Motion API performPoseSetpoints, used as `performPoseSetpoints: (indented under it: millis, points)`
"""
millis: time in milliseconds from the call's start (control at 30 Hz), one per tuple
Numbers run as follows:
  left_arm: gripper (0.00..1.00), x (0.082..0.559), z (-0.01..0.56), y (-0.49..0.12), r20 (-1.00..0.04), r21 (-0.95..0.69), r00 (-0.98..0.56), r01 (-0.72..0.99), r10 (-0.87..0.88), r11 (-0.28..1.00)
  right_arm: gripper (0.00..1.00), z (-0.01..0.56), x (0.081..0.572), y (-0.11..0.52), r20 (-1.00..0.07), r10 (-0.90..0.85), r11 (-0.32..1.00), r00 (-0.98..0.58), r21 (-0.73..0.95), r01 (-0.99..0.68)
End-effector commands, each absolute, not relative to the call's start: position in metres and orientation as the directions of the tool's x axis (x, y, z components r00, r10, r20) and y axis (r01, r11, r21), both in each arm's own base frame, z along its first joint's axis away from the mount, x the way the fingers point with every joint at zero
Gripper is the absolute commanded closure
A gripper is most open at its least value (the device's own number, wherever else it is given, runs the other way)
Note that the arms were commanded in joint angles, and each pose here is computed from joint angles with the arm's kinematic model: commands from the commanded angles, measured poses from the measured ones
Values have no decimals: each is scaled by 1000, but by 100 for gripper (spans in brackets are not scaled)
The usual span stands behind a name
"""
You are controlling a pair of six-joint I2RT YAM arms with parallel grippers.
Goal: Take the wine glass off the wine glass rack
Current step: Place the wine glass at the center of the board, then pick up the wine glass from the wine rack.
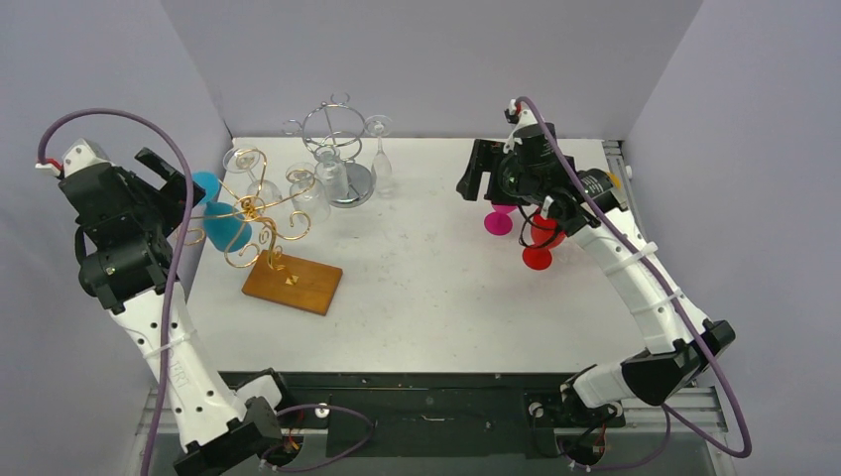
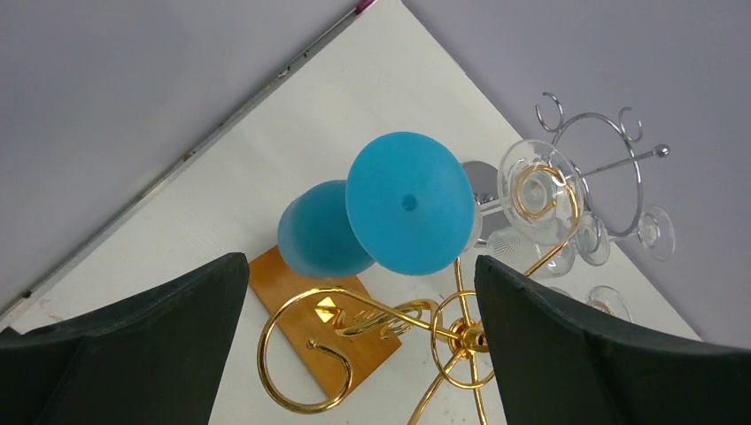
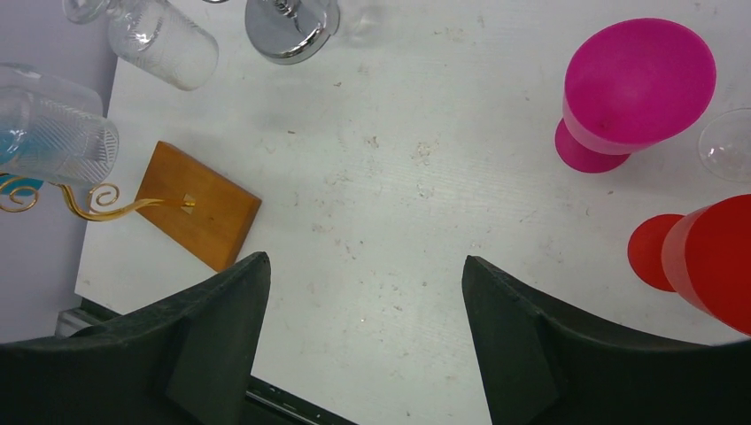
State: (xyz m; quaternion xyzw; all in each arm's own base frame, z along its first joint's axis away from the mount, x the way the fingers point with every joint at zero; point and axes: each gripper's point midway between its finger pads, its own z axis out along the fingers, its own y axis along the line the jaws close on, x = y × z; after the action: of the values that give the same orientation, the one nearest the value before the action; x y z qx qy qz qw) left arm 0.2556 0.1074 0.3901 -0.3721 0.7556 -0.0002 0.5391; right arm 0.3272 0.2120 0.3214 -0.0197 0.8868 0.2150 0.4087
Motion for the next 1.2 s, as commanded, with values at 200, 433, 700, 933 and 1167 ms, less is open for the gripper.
performPoseSetpoints:
  millis: [200,433,700,933,1167]
  points:
    - [13,295,396,106,-687,-680,-42,-318,-726,661,26,351,305,219,-780,208,848,-590,444,-288]
    - [27,301,396,107,-653,-717,-33,-295,-757,631,26,343,296,220,-775,204,836,-598,456,-305]
    - [38,307,392,106,-623,-738,-53,-291,-781,609,26,343,291,225,-776,189,830,-602,454,-324]
    - [44,306,384,109,-615,-735,-54,-320,-787,597,26,338,288,227,-771,179,826,-611,455,-333]
    - [59,301,383,109,-612,-734,-42,-341,-790,587,26,332,286,227,-772,170,828,-613,449,-337]
